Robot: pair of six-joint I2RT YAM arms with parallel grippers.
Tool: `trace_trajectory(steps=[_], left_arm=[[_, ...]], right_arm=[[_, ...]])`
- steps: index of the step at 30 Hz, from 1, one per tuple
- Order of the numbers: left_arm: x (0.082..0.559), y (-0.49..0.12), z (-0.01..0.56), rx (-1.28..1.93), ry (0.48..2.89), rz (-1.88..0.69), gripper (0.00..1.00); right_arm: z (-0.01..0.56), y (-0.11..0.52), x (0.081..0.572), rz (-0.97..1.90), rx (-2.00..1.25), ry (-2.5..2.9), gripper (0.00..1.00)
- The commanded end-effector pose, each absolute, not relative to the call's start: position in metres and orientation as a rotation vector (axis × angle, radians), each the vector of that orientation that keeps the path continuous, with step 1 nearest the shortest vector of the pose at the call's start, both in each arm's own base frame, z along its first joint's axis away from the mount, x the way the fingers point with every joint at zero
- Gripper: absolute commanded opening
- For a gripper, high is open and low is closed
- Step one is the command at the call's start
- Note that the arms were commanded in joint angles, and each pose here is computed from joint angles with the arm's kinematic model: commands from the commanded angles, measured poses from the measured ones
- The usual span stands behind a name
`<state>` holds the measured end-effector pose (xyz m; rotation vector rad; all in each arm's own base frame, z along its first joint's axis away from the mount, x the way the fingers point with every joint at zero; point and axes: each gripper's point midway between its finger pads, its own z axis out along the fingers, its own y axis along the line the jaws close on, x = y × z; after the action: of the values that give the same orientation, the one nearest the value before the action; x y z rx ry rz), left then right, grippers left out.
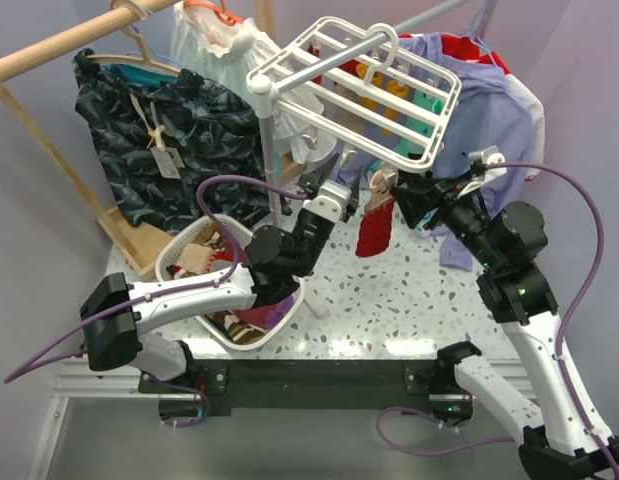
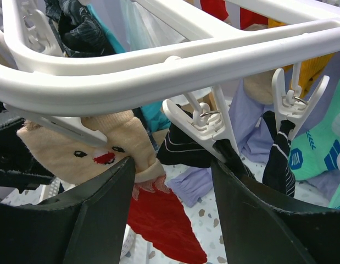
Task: Clip the socks to the hanger
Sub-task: Open the clamp at the hanger.
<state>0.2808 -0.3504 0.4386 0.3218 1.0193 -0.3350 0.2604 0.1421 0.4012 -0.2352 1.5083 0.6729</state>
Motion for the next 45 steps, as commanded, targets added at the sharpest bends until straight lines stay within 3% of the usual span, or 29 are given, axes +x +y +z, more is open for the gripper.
trace_trajectory(steps=[1, 8, 18, 24, 28, 33, 39, 45], left_arm=[[0.271, -0.341, 0.465, 0.252, 0.96, -0.41, 0.57], [0.274, -0.331, 0.464, 0.195, 0.967, -0.402, 0.67], [0.272, -0.334, 0.471, 0.189, 0.929, -0.413, 0.63], [0.27, -0.341, 0.475, 0.213, 0.925, -0.448, 0.54], [0.273, -0.34, 0.476, 0.21, 0.928, -0.425, 0.42], [0.273, -0.343, 0.478, 0.215, 0.917, -0.419, 0.39], [0.272, -0.342, 0.479, 0.22, 0.908, -0.422, 0.25], [0.272, -0.346, 0.465, 0.249, 0.945, -0.426, 0.05]], right_arm=[[0.413, 0.138, 0.259, 0.645, -0.233, 1.472, 0.62], [0.414, 0.138, 0.259, 0.646, -0.235, 1.471, 0.62], [0.414, 0.138, 0.259, 0.642, -0.24, 1.469, 0.62], [0.414, 0.138, 0.258, 0.642, -0.241, 1.465, 0.62], [0.414, 0.138, 0.257, 0.642, -0.243, 1.464, 0.62], [0.415, 0.137, 0.256, 0.641, -0.244, 1.461, 0.62], [0.414, 0.136, 0.255, 0.634, -0.244, 1.463, 0.62], [0.412, 0.132, 0.254, 0.618, -0.235, 1.475, 0.62]])
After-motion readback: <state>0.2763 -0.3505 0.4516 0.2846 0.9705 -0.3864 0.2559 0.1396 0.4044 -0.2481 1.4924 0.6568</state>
